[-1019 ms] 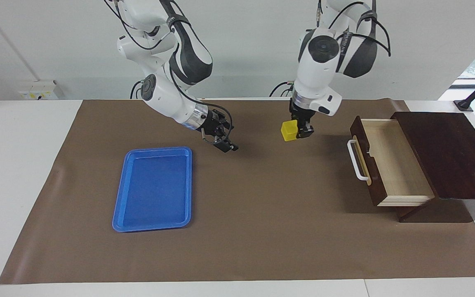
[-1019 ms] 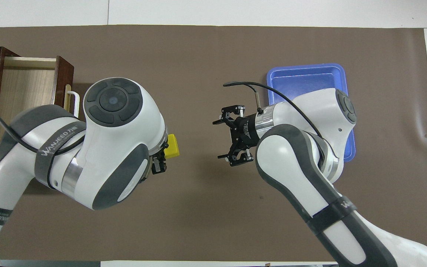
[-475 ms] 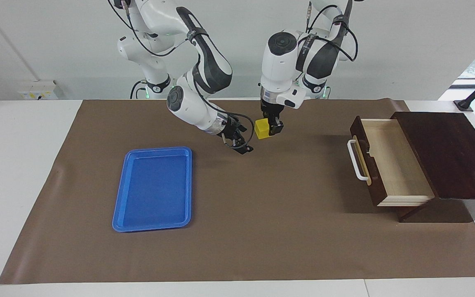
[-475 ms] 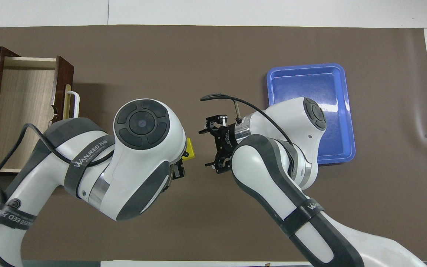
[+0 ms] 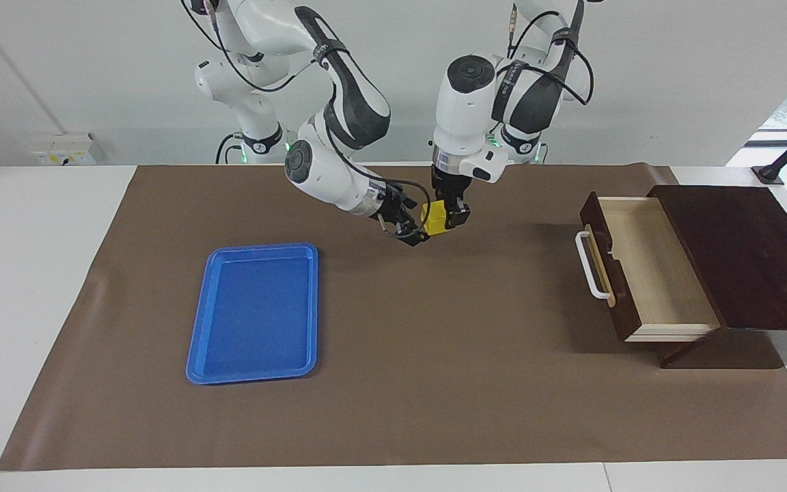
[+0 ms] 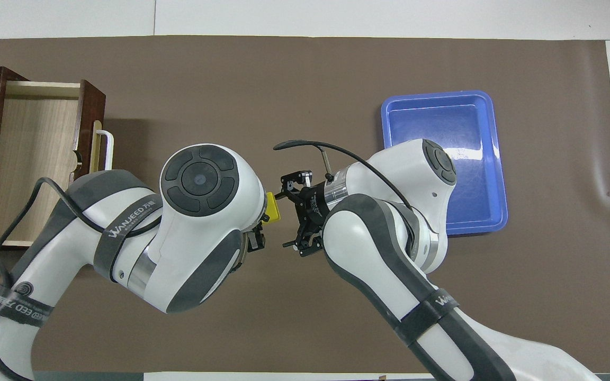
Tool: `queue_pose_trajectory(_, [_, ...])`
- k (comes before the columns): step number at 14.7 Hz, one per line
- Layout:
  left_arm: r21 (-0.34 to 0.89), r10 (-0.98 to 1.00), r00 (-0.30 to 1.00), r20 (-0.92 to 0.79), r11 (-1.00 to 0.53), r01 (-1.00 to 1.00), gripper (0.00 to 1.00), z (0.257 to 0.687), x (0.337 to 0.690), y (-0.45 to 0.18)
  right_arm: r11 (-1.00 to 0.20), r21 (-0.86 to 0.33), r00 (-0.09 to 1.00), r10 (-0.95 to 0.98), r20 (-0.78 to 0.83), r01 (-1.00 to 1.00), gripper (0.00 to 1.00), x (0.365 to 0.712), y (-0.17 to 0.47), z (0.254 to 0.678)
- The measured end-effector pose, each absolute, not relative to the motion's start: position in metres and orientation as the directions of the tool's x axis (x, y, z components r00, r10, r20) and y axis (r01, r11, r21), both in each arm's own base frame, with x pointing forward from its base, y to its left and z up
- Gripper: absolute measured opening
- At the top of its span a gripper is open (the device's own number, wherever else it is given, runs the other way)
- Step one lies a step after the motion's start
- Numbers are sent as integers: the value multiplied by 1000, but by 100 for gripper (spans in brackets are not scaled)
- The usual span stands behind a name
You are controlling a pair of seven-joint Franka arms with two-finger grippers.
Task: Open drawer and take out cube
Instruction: 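Close the right gripper on the cube held by the left gripper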
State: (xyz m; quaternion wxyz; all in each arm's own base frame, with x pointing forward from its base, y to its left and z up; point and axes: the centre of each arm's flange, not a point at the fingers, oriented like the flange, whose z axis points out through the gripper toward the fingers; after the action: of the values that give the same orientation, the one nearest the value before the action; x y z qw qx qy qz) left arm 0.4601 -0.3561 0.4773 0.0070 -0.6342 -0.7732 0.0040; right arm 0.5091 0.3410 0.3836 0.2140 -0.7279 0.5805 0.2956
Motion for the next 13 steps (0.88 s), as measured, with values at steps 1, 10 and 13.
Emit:
queue_pose_trajectory(1, [-15,981,-196,6,196,981,55,477,460,-356,-234,31,151,-719,-679,-972,100,509,341,384])
queue_pose_trajectory(10, [-21,981,-195,13,196,980,55,473,457,-354,-218,2,155,-702,-695,-976,100,518,346,405])
queue_pose_trajectory(13, [-21,981,-195,13,195,980,55,473,457,-354,-223,-5,163,-697,-698,-975,100,517,353,410])
